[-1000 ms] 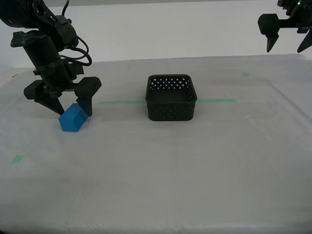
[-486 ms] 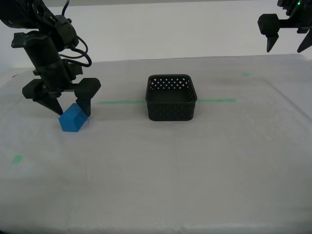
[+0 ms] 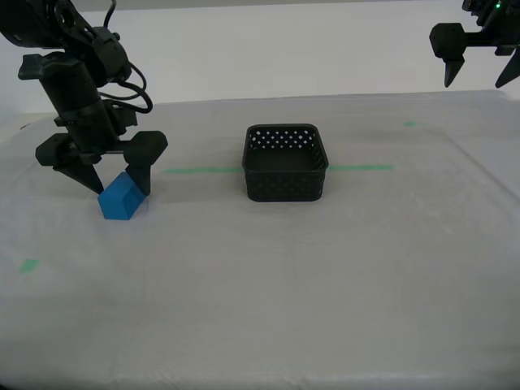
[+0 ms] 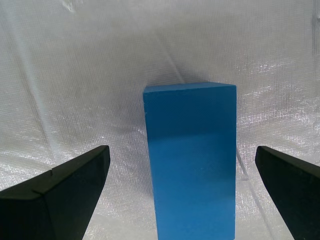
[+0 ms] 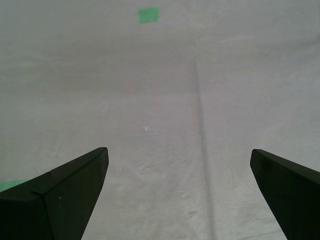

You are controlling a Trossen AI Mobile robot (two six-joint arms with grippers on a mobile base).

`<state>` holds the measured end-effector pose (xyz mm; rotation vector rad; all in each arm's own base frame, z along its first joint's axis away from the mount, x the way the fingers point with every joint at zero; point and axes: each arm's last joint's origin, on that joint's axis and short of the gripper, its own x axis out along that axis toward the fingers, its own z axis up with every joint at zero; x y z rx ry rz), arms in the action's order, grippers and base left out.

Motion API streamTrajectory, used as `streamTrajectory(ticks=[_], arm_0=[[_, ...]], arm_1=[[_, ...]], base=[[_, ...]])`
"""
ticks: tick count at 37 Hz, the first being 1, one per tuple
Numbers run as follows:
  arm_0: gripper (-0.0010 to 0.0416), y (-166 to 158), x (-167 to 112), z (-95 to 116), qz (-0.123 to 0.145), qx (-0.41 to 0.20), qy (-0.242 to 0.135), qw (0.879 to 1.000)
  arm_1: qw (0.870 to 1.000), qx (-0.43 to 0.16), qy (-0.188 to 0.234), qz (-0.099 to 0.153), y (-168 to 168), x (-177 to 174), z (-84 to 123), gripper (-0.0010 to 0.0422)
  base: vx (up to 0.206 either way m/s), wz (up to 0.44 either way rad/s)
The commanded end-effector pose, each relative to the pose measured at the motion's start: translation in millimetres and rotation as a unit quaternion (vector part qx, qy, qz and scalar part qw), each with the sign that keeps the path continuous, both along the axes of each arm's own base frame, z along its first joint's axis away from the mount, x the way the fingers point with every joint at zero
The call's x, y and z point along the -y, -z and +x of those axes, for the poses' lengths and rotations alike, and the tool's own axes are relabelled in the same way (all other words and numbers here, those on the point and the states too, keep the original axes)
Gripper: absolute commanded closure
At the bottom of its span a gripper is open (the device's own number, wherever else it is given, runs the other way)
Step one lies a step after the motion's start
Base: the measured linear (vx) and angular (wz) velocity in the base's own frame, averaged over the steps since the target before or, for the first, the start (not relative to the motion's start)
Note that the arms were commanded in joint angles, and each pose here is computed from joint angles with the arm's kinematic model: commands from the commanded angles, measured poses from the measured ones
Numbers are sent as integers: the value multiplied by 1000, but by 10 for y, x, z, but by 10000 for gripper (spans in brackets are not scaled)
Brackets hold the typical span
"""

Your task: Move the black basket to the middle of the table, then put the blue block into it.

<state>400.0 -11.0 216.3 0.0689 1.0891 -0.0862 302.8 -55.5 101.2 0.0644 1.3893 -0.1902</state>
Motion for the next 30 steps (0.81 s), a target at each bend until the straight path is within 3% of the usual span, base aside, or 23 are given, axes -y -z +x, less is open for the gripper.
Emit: streamTrajectory(ticks=[1, 30], arm_0=[[7, -8, -2, 2, 1, 2, 0, 1000], [7, -8, -2, 2, 1, 2, 0, 1000]], arm_1=[[1000, -2, 2, 0, 0, -1, -3, 22], [1000, -7, -9, -6, 0, 5, -11, 288]], base=[[0, 0], [0, 0]])
